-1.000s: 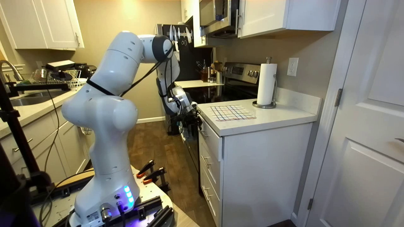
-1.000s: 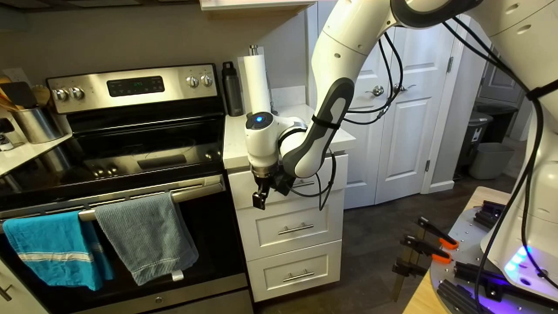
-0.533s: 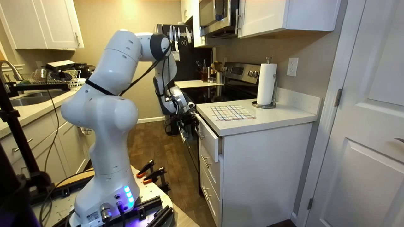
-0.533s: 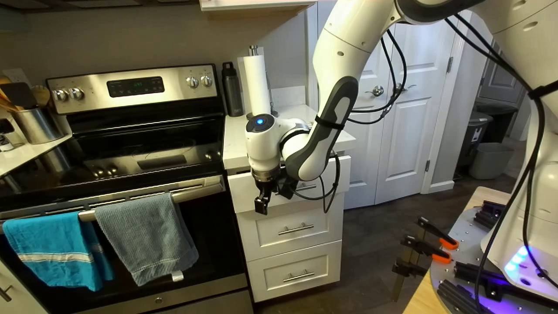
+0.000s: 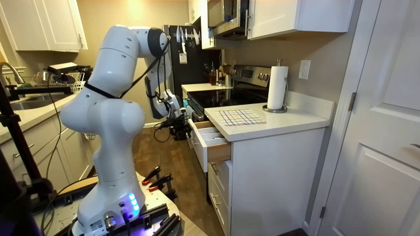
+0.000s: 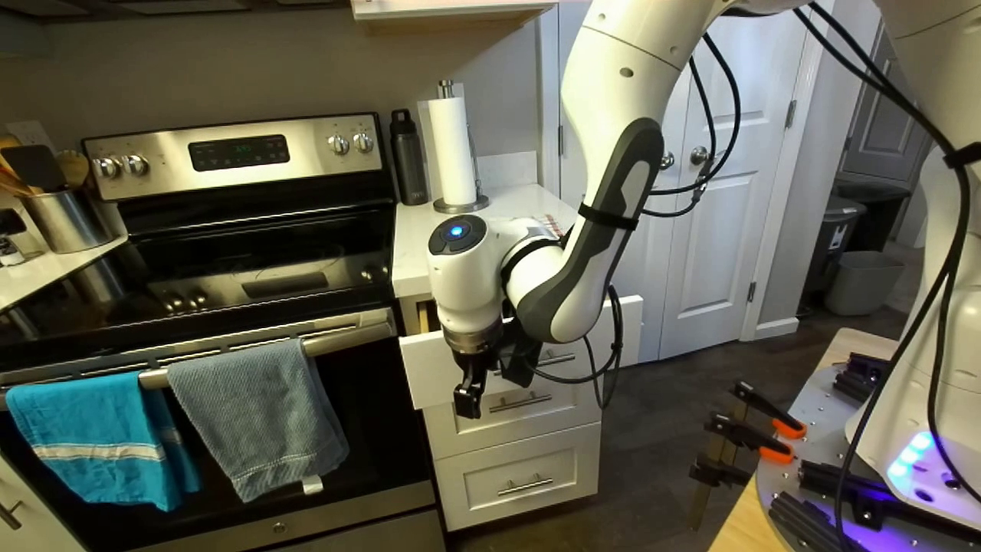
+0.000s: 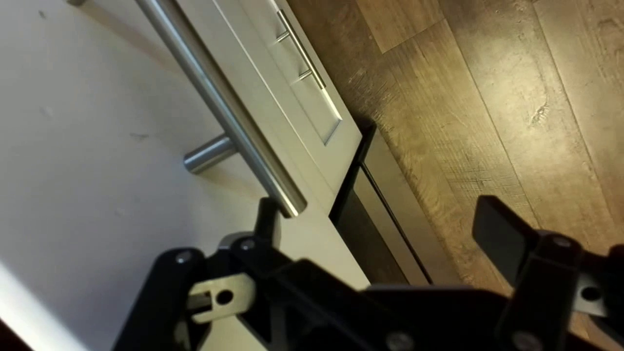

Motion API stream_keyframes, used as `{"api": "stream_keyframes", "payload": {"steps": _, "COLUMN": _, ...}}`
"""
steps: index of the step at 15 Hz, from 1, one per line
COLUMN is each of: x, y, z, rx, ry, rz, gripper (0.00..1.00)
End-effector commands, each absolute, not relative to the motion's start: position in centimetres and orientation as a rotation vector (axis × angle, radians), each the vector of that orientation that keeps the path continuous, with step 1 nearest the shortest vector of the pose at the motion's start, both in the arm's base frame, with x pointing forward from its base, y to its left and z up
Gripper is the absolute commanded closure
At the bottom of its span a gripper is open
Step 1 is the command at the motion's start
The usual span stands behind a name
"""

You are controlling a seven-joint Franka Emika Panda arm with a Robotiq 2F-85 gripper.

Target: Open the topmost drawer

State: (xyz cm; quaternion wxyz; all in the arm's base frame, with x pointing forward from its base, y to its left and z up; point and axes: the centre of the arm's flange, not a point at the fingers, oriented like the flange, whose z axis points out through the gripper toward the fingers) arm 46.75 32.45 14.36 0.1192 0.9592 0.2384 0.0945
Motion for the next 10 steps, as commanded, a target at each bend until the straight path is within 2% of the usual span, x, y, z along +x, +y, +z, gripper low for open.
{"api": "stream_keyframes", "payload": {"steps": 1, "x": 43.0, "y": 34.5, "z": 12.3, "rx": 2.891, "ry": 0.695, "rz": 0.187, "gripper": 0.0}}
{"api": "stream_keyframes", "payload": {"steps": 10, "x": 42.0, "y": 35.7, "z": 13.0, "rx": 2.899, "ry": 0.675, "rz": 0.219, "gripper": 0.0}}
